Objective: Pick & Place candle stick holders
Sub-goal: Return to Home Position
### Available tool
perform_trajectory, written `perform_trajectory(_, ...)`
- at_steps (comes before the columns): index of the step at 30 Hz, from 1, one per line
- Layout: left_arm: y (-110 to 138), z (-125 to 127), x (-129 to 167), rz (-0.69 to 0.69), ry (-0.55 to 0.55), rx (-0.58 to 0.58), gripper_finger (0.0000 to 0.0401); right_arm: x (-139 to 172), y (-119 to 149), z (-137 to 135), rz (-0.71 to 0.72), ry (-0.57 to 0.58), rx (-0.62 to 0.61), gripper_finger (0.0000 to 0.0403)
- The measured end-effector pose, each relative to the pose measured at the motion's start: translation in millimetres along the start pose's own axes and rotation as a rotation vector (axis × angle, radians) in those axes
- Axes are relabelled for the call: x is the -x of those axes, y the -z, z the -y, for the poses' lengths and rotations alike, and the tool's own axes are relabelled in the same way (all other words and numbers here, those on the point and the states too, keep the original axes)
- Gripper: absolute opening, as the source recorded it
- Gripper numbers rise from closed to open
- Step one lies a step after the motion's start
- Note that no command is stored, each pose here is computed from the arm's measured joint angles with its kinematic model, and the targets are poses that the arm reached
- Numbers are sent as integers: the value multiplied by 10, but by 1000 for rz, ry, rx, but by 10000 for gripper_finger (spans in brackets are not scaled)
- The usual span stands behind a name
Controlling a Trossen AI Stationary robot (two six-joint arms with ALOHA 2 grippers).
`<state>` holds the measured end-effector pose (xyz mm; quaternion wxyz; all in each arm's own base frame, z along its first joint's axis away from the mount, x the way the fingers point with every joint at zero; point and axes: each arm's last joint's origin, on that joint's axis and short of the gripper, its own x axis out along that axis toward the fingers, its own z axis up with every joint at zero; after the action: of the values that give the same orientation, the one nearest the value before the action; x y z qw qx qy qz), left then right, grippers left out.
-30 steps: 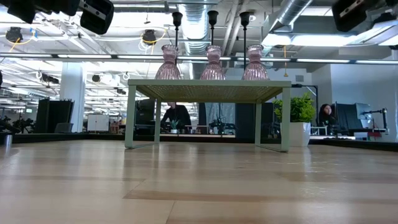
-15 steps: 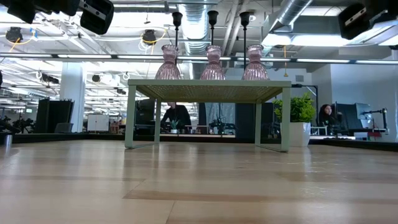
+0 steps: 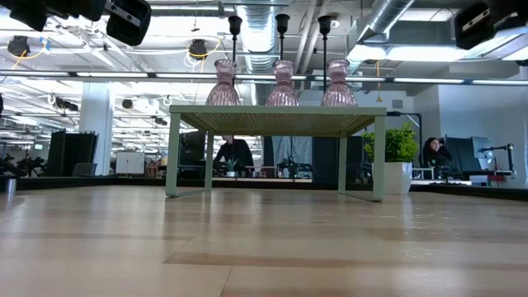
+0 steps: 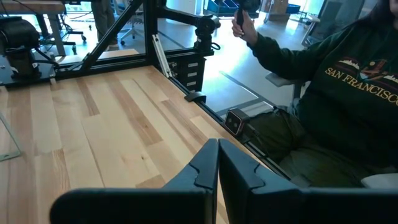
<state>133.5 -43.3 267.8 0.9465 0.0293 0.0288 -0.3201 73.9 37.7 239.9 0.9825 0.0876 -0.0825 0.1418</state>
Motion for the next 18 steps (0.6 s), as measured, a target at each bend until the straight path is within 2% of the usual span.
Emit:
perform_trajectory(5,0,0,0,0,0,0,11,85,-54,20,59,-6,18,0)
perform_trajectory(12,0,0,0,0,0,0,11,82,-29,18,34,-17,32,0)
perform_trajectory(15,0,0,0,0,0,4,11,84,-47,1,50,-73,28,0)
perform_trajectory(18,0,0,0,0,0,7,11,88,-56,-31,55,-180,36,0)
